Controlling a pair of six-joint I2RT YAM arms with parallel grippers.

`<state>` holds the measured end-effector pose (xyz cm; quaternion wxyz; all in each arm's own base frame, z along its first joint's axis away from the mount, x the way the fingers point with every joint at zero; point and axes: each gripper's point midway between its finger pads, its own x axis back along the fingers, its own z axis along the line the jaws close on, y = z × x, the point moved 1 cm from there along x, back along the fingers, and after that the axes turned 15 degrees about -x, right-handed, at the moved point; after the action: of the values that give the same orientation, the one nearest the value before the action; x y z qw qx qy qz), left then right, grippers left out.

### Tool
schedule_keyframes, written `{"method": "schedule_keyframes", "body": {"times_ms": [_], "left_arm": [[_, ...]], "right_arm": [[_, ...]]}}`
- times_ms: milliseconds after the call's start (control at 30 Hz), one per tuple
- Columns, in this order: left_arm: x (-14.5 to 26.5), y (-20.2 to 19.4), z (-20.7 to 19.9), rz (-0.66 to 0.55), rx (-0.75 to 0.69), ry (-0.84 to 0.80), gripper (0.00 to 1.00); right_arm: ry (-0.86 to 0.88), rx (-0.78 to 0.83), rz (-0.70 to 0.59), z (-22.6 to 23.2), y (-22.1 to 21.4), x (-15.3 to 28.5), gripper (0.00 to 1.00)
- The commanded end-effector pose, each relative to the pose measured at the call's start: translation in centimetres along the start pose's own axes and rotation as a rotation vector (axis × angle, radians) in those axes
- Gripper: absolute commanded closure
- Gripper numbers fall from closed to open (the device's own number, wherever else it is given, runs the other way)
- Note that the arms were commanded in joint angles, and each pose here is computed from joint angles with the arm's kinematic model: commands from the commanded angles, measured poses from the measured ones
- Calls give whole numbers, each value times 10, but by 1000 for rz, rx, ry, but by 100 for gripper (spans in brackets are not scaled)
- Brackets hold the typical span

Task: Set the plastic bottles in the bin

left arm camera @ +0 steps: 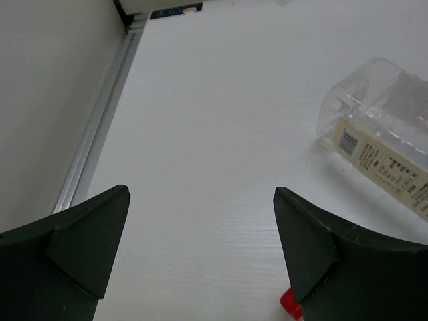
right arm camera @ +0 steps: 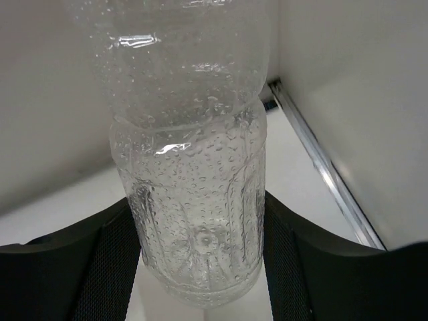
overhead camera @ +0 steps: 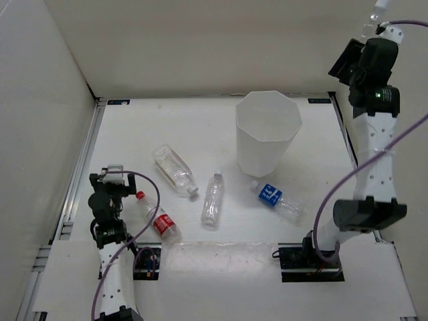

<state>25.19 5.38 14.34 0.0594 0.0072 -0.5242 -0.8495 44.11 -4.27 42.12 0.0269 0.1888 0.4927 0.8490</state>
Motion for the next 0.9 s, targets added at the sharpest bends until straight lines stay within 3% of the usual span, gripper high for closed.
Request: {"method": "schedule_keyframes", "body": {"times_ms": [0,67,100,200,433,700,767,867], "left_arm": [[1,17,3,79,-64,-106,0],[-3,34,25,119,-66,-58,0],[-5,24,27,193,-57,-59,0],[-7,40,33,180,-96,-56,0],[3,59,28,99,-68,-71,0],[13,57,23,122,-32,-81,0],[15,57,23,122,-32,-81,0],[16,53,21,138,-29,-90,0]], "right_arm": [[129,48,-77,42,4,30,100],[254,67,-60,70,-10,54,100],[279,63,-9,73,-32,52,100],[348,34,86,93,-69,61,100],[322,125,242,109,-166,50,100],[260,218,264,100,-213,63,100],[247,216,279,94,-221,63,96],[247,220,330,90,-241,63,73]]}}
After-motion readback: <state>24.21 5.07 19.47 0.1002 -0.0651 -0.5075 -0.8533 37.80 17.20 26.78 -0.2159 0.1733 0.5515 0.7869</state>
